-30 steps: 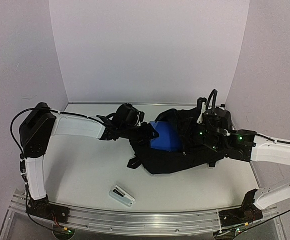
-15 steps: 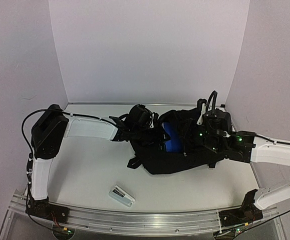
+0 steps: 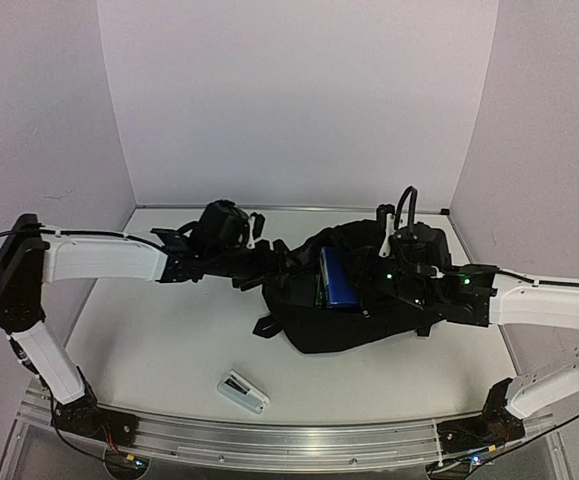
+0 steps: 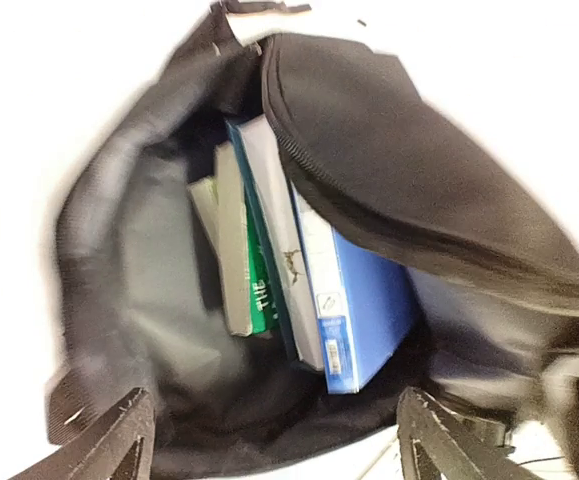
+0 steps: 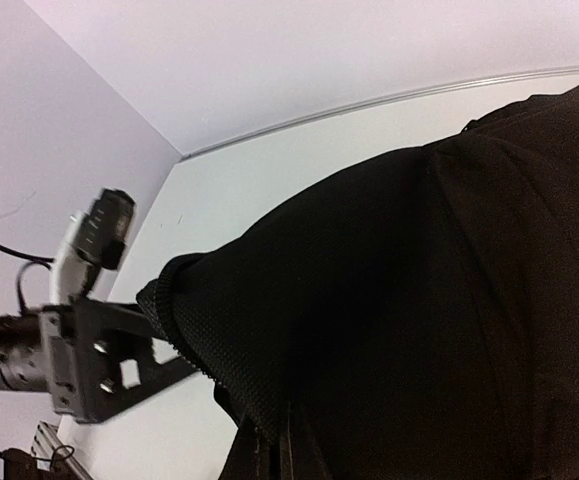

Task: Pack the student bag
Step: Place the files in the student bag, then zip the student bag at the center of the board.

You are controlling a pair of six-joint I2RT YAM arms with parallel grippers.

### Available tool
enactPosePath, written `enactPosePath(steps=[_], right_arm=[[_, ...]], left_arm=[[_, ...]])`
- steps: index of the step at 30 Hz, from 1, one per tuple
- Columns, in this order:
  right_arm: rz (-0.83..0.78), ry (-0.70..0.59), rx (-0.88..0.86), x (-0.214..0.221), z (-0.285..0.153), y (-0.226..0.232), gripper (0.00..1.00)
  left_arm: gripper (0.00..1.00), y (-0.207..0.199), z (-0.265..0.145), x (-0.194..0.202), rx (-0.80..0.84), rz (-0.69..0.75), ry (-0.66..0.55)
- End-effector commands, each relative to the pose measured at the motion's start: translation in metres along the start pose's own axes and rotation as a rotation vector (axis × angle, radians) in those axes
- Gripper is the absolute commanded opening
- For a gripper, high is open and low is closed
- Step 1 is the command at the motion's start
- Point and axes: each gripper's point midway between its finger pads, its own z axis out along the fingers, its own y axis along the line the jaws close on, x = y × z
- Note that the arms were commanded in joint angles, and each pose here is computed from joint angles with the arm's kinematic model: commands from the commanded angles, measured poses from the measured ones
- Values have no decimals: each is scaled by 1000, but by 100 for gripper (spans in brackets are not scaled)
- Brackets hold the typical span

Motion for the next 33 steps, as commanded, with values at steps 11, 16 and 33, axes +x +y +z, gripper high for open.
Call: enactPosePath(steps=[11, 16, 33], right_arm=[[-129, 120, -169, 49, 34, 82, 38], [-115, 95, -196, 34, 17, 86, 76], [11, 274, 36, 35, -29, -39, 86]], left_arm=[[95, 42, -69, -30, -32, -107, -77], [96, 47, -48, -11, 21, -170, 8], [65, 53, 2, 11, 148, -256, 117]])
